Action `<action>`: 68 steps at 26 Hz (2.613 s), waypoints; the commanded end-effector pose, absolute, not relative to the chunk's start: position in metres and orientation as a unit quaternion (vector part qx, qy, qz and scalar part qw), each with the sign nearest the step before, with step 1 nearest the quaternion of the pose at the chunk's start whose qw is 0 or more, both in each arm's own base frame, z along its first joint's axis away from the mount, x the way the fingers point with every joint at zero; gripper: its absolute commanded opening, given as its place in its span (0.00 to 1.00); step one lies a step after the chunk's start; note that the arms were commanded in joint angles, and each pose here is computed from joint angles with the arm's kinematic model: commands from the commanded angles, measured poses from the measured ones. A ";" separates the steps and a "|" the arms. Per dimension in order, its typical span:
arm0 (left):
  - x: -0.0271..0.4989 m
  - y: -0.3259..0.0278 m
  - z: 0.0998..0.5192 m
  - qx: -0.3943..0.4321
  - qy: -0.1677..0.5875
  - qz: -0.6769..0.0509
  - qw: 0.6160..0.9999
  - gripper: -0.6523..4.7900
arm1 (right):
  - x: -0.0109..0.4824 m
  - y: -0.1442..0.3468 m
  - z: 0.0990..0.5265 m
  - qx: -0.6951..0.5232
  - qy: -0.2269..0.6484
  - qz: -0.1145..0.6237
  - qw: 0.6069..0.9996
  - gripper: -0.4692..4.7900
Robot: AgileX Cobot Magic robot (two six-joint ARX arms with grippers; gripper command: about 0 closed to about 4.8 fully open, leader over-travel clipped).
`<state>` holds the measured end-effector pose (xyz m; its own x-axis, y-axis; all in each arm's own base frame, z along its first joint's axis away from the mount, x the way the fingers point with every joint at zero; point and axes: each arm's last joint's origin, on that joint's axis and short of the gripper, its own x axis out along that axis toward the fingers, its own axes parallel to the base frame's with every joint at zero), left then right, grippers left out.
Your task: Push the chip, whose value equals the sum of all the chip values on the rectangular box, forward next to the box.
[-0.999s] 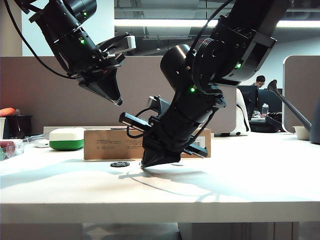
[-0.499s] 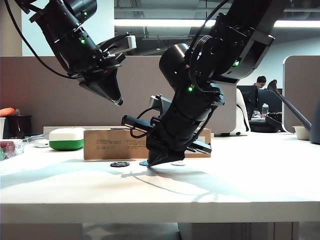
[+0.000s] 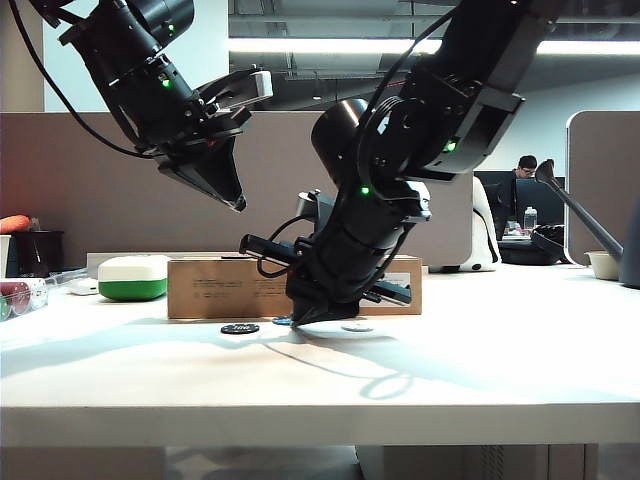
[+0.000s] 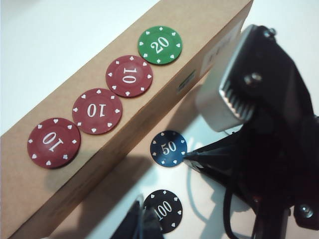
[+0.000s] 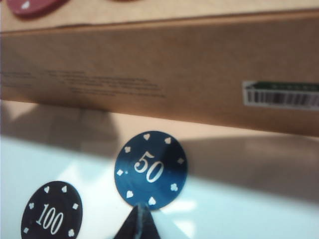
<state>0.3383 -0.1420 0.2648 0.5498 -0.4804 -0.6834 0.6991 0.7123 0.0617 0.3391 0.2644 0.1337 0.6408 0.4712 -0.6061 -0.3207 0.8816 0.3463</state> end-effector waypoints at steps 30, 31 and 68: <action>0.338 -0.142 0.267 0.167 0.323 -0.343 0.866 0.11 | 0.340 0.266 0.134 0.116 0.359 0.207 0.903 0.08; 0.338 -0.142 0.267 0.167 0.323 -0.343 0.866 0.11 | 0.340 0.266 0.134 0.115 0.359 0.208 0.903 0.08; 0.340 -0.144 0.270 0.129 0.314 -0.355 0.871 0.11 | 0.288 0.224 0.249 0.009 0.382 0.232 0.895 0.08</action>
